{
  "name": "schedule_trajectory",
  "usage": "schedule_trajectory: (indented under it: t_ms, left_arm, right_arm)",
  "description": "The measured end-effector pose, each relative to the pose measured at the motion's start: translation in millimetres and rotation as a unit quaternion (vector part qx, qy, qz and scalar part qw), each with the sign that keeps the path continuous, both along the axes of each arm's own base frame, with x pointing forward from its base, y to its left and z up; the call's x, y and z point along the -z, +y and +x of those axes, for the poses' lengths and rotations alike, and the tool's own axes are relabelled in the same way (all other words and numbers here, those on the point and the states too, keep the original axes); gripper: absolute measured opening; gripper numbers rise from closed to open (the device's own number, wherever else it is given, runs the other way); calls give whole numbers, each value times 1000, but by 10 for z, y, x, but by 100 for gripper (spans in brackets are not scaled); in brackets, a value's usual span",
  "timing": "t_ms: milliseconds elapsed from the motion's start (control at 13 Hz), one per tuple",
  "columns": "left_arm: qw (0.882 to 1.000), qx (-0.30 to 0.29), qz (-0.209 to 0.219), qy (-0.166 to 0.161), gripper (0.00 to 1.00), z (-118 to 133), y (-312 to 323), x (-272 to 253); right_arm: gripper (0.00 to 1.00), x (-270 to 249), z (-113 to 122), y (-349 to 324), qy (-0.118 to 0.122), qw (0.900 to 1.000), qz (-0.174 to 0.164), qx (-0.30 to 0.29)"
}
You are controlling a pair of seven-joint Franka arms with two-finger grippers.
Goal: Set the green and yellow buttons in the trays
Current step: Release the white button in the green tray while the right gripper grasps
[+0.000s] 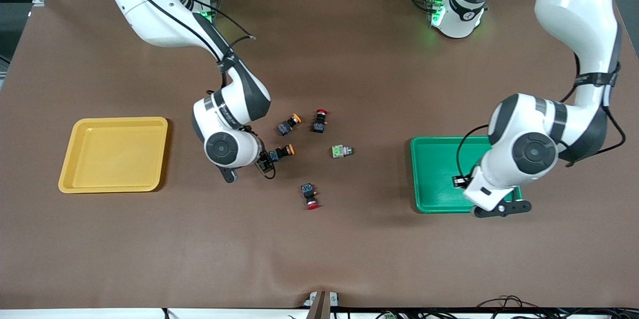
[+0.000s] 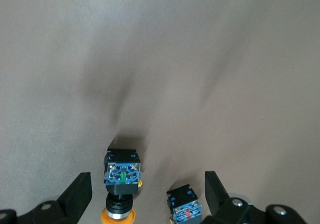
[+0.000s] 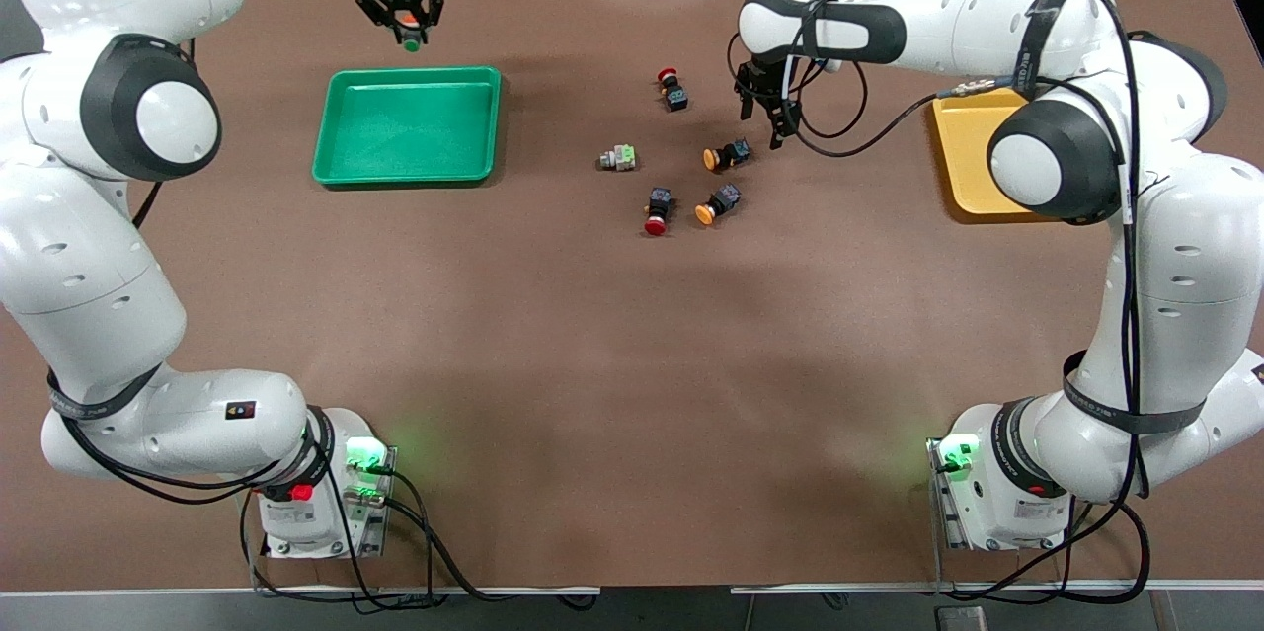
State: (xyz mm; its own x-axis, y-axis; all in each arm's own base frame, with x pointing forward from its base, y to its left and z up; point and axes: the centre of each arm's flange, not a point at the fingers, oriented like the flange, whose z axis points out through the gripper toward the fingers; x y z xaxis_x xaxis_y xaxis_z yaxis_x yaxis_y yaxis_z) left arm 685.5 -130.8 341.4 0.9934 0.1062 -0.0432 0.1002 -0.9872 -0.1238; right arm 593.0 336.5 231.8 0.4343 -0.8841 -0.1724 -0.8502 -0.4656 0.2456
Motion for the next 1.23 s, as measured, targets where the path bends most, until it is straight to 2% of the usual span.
schedule_trajectory:
  t_ms: [154, 462, 769, 923, 1077, 1231]
  left_arm:
    - [1000, -1, 3, 9, 40, -34, 104, 69]
    - [1000, 2, 7, 24, 40, -91, 420, 138]
    - [1000, -5, -1, 27, 40, -164, 806, 422]
    - [1000, -7, -8, 22, 40, -235, 899, 622]
    - [1000, -2, -7, 23, 40, -282, 898, 732]
    - [1000, 0, -10, 21, 40, -289, 881, 796]
  right_arm:
    - [100, 26, -18, 55, -4, 1000, -1, 5]
    - [100, 194, -83, 361, -43, 999, 9, 24]
    - [100, 373, -86, 329, -45, 999, -4, 20]
    - [81, 374, -87, 329, -46, 999, -4, 19]
    - [56, 377, -89, 329, -46, 999, -5, 19]
    - [57, 380, -91, 328, -46, 999, -5, 18]
